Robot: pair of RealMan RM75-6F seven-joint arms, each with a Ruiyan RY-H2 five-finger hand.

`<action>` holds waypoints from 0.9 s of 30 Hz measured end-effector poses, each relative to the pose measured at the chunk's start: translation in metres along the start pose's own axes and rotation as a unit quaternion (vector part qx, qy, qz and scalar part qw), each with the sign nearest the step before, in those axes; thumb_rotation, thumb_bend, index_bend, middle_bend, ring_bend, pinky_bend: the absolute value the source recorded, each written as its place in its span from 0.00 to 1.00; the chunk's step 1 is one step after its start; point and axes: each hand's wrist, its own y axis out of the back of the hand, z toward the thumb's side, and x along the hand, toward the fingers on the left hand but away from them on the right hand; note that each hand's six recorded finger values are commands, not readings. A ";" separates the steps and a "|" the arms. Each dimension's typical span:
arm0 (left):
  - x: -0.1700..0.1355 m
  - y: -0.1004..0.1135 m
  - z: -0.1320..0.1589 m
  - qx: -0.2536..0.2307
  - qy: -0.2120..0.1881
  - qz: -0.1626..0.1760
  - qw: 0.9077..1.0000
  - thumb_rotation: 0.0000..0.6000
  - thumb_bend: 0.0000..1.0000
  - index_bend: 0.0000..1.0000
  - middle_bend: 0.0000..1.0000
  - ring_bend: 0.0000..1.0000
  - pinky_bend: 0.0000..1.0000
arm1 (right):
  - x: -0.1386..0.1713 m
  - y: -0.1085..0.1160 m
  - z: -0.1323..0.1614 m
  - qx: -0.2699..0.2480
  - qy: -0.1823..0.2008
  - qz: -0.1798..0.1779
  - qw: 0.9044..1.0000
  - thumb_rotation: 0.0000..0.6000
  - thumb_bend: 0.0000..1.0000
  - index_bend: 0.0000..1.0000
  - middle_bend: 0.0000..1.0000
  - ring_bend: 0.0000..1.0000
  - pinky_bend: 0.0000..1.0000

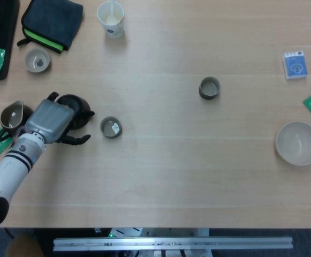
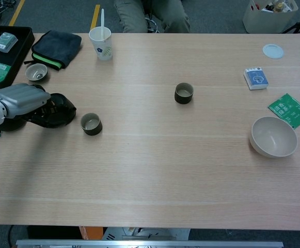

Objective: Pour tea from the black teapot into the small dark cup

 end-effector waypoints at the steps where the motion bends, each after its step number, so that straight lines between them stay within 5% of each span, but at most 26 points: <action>1: 0.001 0.001 0.000 0.001 0.001 0.003 1.000 0.14 0.20 0.73 0.89 0.72 0.11 | 0.000 0.000 0.000 0.000 0.000 0.000 1.000 1.00 0.21 0.26 0.30 0.21 0.31; 8: 0.008 0.013 -0.001 0.002 0.004 0.018 1.000 0.00 0.19 0.76 0.91 0.74 0.11 | -0.001 -0.001 -0.002 -0.002 -0.001 0.001 1.000 1.00 0.21 0.26 0.30 0.21 0.31; 18: 0.017 0.033 -0.008 -0.038 0.016 0.047 0.998 0.00 0.17 0.82 0.96 0.79 0.11 | -0.004 -0.003 -0.003 -0.003 -0.002 0.002 1.000 1.00 0.21 0.26 0.30 0.21 0.31; 27: 0.022 0.050 -0.016 -0.069 0.032 0.068 0.995 0.12 0.17 0.86 1.00 0.84 0.11 | -0.006 -0.004 -0.004 -0.004 -0.004 0.002 1.000 1.00 0.21 0.26 0.30 0.21 0.31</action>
